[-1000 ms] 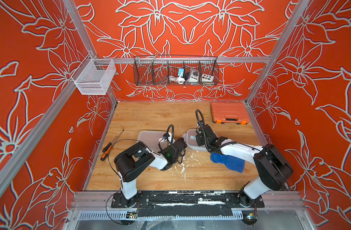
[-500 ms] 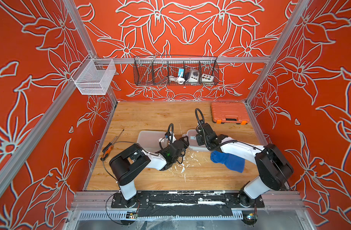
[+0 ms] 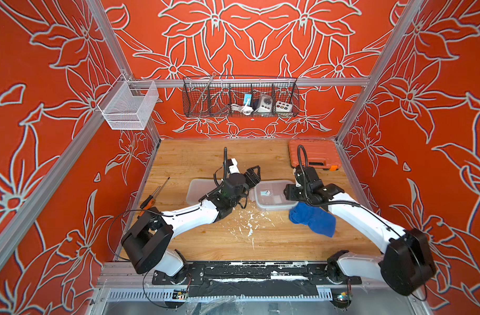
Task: Wipe the insides of the lunch boxes
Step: Adjust the lunch box at the center of the board.
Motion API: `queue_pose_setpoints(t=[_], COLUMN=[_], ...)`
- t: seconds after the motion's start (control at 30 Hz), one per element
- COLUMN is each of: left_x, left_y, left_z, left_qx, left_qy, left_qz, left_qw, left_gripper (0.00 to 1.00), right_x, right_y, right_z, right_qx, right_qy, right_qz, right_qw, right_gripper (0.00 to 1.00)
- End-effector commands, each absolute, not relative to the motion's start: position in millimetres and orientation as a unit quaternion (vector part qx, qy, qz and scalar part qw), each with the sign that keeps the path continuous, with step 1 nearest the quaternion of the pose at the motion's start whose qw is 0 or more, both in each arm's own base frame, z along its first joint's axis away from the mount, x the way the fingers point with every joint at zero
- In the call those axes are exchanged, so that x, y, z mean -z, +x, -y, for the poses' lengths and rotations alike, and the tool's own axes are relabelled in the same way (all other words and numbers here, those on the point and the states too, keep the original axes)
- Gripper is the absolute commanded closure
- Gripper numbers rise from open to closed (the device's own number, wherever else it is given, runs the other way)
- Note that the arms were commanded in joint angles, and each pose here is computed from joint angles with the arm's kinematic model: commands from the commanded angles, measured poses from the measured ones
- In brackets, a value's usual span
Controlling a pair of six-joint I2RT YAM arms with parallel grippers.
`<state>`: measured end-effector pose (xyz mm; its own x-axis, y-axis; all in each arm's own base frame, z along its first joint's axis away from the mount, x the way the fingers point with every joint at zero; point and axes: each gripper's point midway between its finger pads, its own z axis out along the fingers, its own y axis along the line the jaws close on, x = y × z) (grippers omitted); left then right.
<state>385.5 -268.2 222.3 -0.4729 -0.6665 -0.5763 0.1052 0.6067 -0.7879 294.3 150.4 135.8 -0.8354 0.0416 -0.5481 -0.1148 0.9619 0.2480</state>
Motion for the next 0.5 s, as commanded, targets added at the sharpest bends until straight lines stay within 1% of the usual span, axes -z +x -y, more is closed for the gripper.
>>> queue_pose_setpoints(t=[0.0,0.13,0.2,0.33,0.47], left_x=[-204.1,-185.5,-177.4,-151.7,-134.6], left_y=[399.1,406.9,408.2,415.4,421.3], left_z=[291.6,332.5,345.5,357.4,361.7], left_qx=[0.409,0.402,0.405,0.383,0.364], left_qy=[-0.063,0.065,0.103,0.148,0.171], left_qz=[-0.799,-0.825,-0.827,-0.84,-0.849], left_qw=[0.437,0.392,0.377,0.354,0.343], left_gripper=[0.25,0.26,0.26,0.26,0.27], right_x=[-134.0,-113.2,-105.1,-98.7,-88.9], right_y=[274.8,262.5,258.8,258.8,267.7], right_z=[-141.8,-130.6,-125.2,-122.5,-131.4], right_qx=[-0.144,-0.155,-0.155,-0.165,-0.19], right_qy=[0.007,0.058,0.083,0.112,0.117], right_qz=[-0.958,-0.963,-0.964,-0.959,-0.955], right_qw=[0.248,0.211,0.202,0.201,0.194], right_gripper=[0.36,0.36,0.36,0.36,0.36])
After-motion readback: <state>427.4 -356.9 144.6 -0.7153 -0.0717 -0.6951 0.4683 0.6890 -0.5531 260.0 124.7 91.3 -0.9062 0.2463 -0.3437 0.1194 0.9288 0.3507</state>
